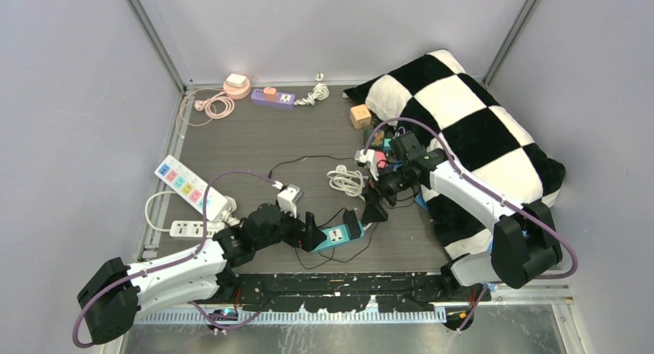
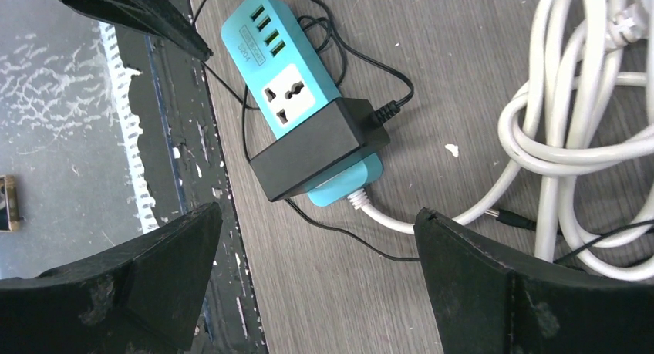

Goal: Pull the plug off the socket
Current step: Remove the plug from the socket.

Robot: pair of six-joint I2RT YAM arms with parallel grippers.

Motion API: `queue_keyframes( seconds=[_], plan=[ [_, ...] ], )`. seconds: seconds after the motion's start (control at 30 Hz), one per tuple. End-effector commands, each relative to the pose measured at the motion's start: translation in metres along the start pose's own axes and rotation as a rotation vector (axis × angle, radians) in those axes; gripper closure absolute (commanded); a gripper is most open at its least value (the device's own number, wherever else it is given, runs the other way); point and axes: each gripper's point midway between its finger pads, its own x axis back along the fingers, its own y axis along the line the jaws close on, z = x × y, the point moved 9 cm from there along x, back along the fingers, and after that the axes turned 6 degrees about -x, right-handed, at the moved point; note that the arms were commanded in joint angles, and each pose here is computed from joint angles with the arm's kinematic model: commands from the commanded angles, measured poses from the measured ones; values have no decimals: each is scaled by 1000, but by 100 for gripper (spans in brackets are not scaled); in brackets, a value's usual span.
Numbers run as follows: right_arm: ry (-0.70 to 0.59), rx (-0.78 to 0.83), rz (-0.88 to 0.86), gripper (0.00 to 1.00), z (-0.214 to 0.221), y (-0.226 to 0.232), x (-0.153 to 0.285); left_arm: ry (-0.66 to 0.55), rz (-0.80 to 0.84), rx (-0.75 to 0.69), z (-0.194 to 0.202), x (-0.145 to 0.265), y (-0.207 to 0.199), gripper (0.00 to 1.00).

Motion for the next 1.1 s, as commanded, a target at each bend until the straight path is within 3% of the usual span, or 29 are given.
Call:
queue_keyframes(
  seconds=[0.0,0.33,0.63,0.93,1.07],
  plan=[
    [18,47,6,0,-11,2,-4,-46,22,14,-16,0,-8,13],
    [56,61,-8,0,-10,6,-11,16,47,35,-8,-2,-9,23],
    [77,69,-23,0,-9,8,-14,49,54,59,-10,0,-13,25],
    [93,75,-28,0,-8,8,-15,36,-144,84,-14,39,-1,26],
    [97,77,-29,0,-8,8,-15,60,-187,158,-6,46,2,31]
  ],
)
